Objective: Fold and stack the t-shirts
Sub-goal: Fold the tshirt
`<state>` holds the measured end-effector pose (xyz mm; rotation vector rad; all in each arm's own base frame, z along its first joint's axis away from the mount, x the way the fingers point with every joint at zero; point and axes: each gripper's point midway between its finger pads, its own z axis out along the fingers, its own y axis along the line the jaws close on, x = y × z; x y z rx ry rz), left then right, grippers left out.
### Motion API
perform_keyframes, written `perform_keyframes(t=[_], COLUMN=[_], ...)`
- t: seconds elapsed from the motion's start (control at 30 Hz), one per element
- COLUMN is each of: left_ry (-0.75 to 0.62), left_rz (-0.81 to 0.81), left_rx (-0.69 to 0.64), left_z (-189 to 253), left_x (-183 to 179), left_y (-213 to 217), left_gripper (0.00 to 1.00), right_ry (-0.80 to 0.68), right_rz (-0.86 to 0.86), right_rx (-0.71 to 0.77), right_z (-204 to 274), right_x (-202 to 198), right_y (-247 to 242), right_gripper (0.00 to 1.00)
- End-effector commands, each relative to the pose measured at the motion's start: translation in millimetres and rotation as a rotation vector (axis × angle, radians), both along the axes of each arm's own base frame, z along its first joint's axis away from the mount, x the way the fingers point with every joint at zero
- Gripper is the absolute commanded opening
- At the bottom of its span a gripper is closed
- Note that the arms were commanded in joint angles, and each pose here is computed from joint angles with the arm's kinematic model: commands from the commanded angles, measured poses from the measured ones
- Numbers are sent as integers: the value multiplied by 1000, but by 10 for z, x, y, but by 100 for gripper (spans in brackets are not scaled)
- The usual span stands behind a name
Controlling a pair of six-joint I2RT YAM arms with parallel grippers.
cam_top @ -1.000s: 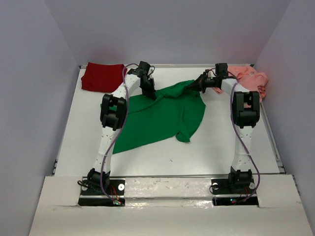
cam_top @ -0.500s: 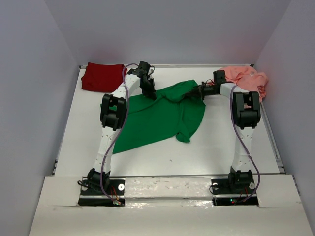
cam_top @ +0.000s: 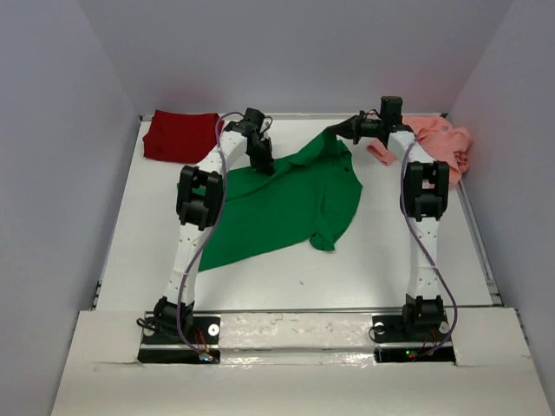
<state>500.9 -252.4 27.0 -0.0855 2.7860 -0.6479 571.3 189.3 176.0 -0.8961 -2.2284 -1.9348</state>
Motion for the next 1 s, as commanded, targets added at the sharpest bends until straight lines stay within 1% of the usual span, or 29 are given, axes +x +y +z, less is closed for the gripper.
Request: perform_keyframes(t=[0.0, 0.03, 0.07, 0.1, 0.13, 0.17, 0.2, 0.23, 0.27, 0.3, 0.33, 0.37, 0.4, 0.43, 0.47, 0.5, 0.53, 0.57, 0.6, 0.63, 0.7, 0.73, 0.83, 0.97], left_ry=[92, 93, 93, 94, 95, 95, 93, 95, 97, 97, 92, 91, 91, 92, 91, 92, 92, 93, 89, 91, 91, 89, 89, 90], left_rz=[2, 2, 2, 1, 1, 1, 0, 1, 1, 1, 1, 1, 1, 1, 1, 0, 2, 1, 1, 2, 2, 0, -1, 1], left_rx=[127, 128, 128, 130, 131, 131, 130, 131, 131, 131, 130, 129, 129, 130, 128, 126, 126, 125, 122, 121, 122, 120, 124, 126], left_z=[-372, -376, -373, -376, -380, -380, -384, -384, -389, -381, -372, -364, -364, -372, -367, -369, -373, -375, -361, -371, -360, -358, -353, -351], left_x=[-212, -216, -215, -226, -230, -232, -229, -233, -237, -238, -227, -225, -225, -227, -224, -223, -218, -220, -209, -210, -205, -200, -201, -200], left_y=[289, 291, 299, 297, 299, 300, 299, 300, 301, 302, 298, 297, 297, 298, 294, 291, 298, 287, 280, 277, 278, 275, 281, 292], left_gripper=[0, 0, 0, 0, 0, 0, 0, 0, 0, 0, 0, 0, 0, 0, 0, 0, 0, 0, 0, 0, 0, 0, 0, 0], right_ry=[24, -7, -22, -69, -98, -120, -188, -240, -273, -349, -439, -421, -495, -571, -577, -645, -667, -674, -733, -695, -690, -684, -669, -581], right_rz=[-71, -77, -79, -72, -77, -80, -76, -96, -104, -93, -92, -112, -79, -97, -87, -65, -17, -20, 12, 39, 59, 84, 76, 124], right_rx=[13, 8, 0, -18, -31, -44, -76, -103, -127, -177, -261, -281, -367, -450, -511, -558, -637, -709, -755, -788, -830, -851, -897, -823], right_z=[-245, -249, -266, -273, -247, -239, -229, -83, -35, -57, 40, 117, 76, 266, 129, 309, 191, 159, 239, 77, -12, -86, -188, -594], right_x=[263, 291, 305, 308, 324, 321, 322, 330, 320, 292, 265, 253, 184, 161, 156, 55, -53, -73, -167, -278, -395, -528, -648, -853], right_y=[-54, -57, -59, -61, -66, -71, -78, -96, -108, -124, -167, -189, -232, -256, -306, -201, -216, -242, -170, -166, -143, -84, -81, 98], right_gripper=[0, 17, 30, 49, 63, 68, 68, 69, 69, 70, 70, 70, 70, 70, 68, 65, 59, 55, 52, 51, 51, 49, 48, 47])
